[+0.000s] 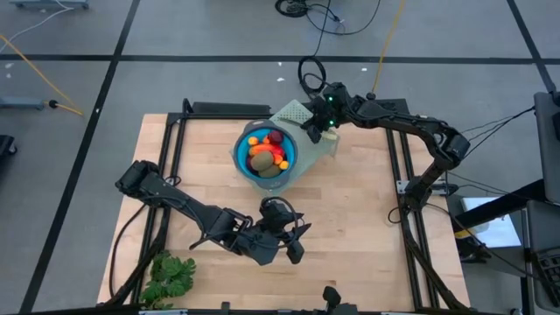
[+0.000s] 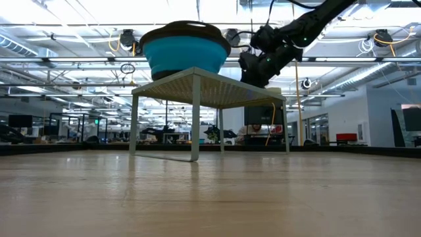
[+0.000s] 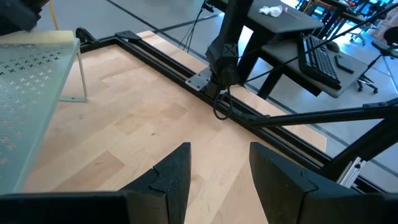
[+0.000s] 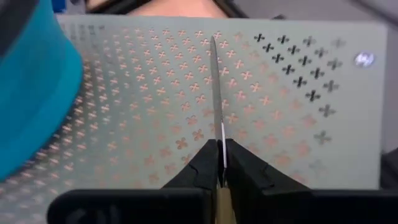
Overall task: Pick & Place Fruit
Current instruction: Put the knife on the shelf
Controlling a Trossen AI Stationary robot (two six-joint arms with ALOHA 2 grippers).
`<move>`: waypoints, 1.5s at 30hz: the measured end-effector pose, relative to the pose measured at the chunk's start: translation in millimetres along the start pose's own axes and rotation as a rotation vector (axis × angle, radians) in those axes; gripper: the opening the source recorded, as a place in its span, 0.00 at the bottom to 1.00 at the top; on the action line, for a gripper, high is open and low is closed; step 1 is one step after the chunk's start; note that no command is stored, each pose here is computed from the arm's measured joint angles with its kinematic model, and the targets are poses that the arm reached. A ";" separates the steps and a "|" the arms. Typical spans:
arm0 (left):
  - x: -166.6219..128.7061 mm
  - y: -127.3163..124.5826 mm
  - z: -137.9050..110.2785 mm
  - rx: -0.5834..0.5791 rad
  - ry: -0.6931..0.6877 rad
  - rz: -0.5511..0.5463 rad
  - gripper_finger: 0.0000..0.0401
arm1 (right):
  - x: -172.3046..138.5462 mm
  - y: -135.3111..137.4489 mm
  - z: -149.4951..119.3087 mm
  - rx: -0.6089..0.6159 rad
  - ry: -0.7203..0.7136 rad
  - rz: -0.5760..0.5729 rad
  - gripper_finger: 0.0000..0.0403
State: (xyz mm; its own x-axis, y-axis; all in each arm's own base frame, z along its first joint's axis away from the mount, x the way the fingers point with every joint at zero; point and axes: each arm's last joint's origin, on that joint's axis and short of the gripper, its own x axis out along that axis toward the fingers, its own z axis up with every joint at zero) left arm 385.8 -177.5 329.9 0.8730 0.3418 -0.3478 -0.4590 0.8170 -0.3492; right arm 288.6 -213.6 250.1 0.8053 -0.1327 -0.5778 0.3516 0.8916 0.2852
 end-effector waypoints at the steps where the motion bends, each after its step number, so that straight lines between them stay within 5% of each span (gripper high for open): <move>1: 0.0 0.0 0.0 0.000 0.000 0.000 0.40 | -0.8 -1.2 -0.2 0.033 0.002 0.020 0.04; 11: 0.1 -0.5 0.6 0.003 -0.004 -0.006 0.40 | -3.4 -4.9 -0.8 0.322 0.023 0.097 0.04; 18: 0.0 -4.2 3.2 0.031 -0.008 -0.054 0.40 | -2.6 -5.3 -0.1 0.402 0.014 0.072 0.05; 45: -2.2 -7.5 0.4 0.066 0.041 -0.121 0.40 | -2.6 -3.4 -0.1 0.390 -0.002 -0.021 0.27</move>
State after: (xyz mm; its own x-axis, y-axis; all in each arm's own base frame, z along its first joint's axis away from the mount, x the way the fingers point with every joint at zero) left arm 387.4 -184.2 333.6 0.9131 0.2208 -0.3428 -0.3380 0.8802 -0.3331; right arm 285.3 -216.3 250.6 0.7969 -0.1501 -0.5851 0.5226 0.6570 0.5433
